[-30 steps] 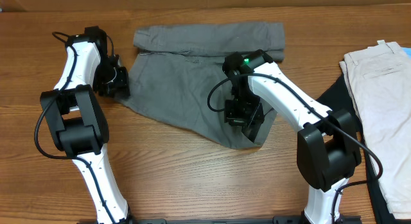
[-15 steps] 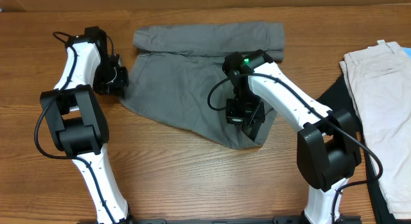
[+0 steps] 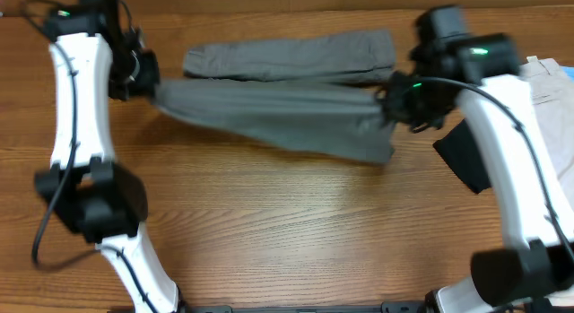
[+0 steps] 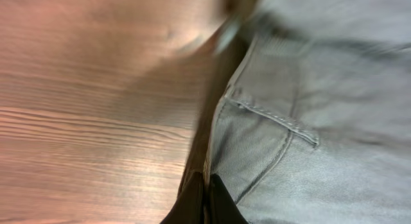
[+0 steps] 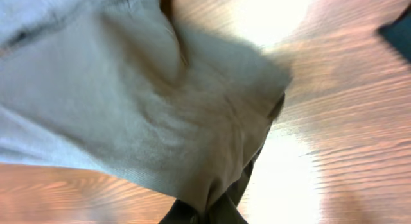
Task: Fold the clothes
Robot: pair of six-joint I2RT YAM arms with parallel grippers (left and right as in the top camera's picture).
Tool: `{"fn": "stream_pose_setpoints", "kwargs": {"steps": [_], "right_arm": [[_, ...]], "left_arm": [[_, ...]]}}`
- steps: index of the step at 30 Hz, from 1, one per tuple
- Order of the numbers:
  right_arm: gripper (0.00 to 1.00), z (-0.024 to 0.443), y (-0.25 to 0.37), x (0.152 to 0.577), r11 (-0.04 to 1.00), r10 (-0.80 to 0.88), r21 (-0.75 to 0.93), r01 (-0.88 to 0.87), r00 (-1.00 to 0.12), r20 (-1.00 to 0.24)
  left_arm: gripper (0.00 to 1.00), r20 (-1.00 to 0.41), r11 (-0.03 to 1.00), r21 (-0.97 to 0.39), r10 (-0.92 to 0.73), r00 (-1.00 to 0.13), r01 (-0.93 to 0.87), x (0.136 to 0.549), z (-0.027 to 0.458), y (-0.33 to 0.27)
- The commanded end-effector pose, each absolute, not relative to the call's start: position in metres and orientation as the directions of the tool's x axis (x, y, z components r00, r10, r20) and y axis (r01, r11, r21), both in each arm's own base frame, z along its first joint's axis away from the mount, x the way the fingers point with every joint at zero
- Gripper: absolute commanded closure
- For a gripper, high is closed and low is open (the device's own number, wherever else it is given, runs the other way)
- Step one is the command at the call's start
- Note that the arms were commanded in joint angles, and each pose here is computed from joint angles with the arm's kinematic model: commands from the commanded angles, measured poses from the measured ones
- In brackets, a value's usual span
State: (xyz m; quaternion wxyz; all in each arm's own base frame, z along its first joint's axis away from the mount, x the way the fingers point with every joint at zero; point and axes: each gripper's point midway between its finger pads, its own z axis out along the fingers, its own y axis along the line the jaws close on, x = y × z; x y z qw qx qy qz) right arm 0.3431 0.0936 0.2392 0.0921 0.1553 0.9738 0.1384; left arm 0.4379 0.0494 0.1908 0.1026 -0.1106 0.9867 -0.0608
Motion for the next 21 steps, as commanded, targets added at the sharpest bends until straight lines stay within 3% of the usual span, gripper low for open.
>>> {"fn": "stream_pose_setpoints", "kwargs": {"steps": [1,9,12,21], "right_arm": [[0.96,0.286,0.076,0.335,0.914,0.337,0.322,0.245,-0.901,-0.272],[0.96,0.364,0.062,0.321,0.915,0.358,0.357,0.190,-0.789,-0.499],[0.96,0.439,0.056,0.300,0.906,0.376,0.405,0.120,-0.664,-0.646],[0.96,0.533,0.037,0.255,0.897,0.420,0.439,0.048,-0.401,-0.814]], "left_arm": [[0.96,-0.372,0.967,-0.136,-0.250,-0.894,-0.214,0.418,0.272,0.054],[0.96,-0.551,0.969,-0.151,-0.246,-0.797,-0.195,0.371,0.359,0.045],[0.96,-0.748,0.974,-0.180,-0.227,-0.624,-0.138,0.328,0.446,0.032],[0.96,-0.955,0.983,-0.169,-0.180,-0.234,-0.066,0.234,0.569,0.016]]}}
